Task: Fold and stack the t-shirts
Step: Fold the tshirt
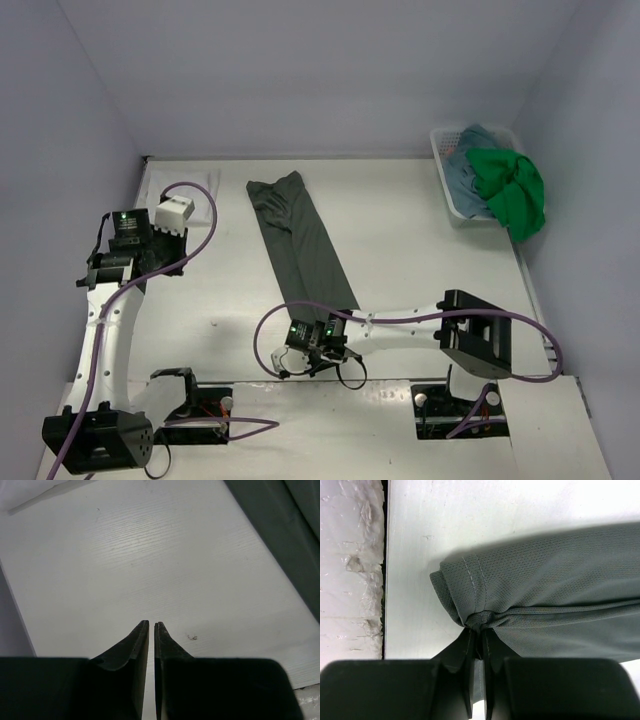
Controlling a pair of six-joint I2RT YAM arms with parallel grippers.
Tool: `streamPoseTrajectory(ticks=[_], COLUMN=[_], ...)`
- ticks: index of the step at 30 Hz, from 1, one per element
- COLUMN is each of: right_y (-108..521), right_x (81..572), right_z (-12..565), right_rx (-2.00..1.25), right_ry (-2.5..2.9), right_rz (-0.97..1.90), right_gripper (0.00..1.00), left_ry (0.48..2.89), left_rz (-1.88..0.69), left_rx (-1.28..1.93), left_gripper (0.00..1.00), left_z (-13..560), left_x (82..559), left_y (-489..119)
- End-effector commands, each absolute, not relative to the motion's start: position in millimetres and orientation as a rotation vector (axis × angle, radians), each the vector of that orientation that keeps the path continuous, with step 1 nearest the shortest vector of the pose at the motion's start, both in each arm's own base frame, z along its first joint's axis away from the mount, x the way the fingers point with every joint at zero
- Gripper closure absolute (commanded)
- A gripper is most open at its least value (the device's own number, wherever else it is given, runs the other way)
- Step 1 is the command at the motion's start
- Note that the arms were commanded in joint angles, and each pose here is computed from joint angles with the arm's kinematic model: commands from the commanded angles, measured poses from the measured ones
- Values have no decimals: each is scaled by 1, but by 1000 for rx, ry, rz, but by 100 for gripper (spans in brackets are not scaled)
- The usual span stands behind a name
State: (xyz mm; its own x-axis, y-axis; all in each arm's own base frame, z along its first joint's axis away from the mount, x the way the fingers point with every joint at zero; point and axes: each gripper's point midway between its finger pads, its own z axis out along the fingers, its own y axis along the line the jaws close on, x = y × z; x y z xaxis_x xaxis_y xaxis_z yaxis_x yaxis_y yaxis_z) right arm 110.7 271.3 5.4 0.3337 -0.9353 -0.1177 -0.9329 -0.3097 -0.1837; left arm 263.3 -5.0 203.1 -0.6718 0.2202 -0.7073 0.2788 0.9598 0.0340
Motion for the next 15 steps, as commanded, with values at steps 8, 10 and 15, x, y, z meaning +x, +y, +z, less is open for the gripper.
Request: streamPoseTrajectory(ticks=[8, 10, 15], right_y=[279, 280, 287], right_x=[111, 120, 137], right_z=[50, 64, 97], right_rx=[-2255, -2210, -2118], right_ry=[1657, 1639, 1578], right_rz=[64, 20, -21], right_gripper=[100, 100, 100], left_ry=[2260, 2262, 2257], left_rz=[-108, -112, -129], left_rx=[331, 332, 319], left_gripper=[94, 94, 94], left_z=[222, 222, 223], left_x=[270, 270, 269], left_y=[-5, -5, -5])
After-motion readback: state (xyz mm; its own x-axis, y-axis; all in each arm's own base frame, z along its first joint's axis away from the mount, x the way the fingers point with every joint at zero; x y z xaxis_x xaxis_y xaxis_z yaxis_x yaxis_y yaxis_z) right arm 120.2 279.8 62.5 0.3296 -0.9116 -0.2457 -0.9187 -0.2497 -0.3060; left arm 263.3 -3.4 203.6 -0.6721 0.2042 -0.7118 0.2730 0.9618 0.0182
